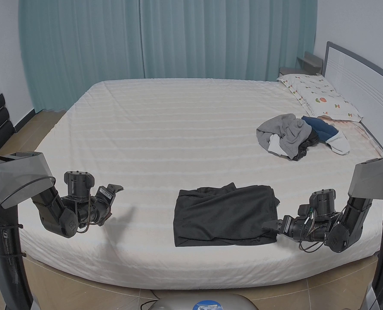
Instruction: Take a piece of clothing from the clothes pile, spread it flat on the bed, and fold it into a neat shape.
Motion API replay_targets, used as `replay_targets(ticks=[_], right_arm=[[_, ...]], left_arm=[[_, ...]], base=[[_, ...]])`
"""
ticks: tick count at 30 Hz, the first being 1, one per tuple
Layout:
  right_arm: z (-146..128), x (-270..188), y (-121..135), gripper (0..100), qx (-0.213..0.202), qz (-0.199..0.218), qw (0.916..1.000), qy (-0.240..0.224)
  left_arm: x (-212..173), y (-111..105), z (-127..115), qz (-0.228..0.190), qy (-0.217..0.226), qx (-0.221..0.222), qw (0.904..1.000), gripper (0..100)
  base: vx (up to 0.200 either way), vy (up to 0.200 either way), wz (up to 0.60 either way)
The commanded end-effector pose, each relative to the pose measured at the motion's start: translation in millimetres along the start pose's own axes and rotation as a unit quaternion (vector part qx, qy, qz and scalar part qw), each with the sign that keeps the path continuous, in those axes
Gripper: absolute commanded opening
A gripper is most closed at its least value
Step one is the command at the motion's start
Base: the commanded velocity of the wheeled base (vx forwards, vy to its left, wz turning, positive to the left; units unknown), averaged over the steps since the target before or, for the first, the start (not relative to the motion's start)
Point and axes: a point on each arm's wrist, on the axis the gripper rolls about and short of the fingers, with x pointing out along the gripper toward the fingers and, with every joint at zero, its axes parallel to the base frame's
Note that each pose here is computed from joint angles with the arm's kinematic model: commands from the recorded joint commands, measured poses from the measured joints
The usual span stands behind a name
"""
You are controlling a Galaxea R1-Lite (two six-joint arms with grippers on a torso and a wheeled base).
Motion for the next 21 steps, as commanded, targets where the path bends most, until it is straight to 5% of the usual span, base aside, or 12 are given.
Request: replay_targets(ticks=[1, 21], right_arm=[[-9, 5, 0, 0, -0.011, -0.021, 0.9997, 0.007], [-17, -35, -10, 0, -0.098, -0.066, 0.9926, 0.027]], left_arm=[[0, 0, 0, 0.0, 0.0, 0.0, 1.0, 100], [0, 0, 0, -0.001, 0.0, -0.001, 1.0, 100]], base=[[0.0, 0.0, 0.0], [0.0, 0.0, 0.0]])
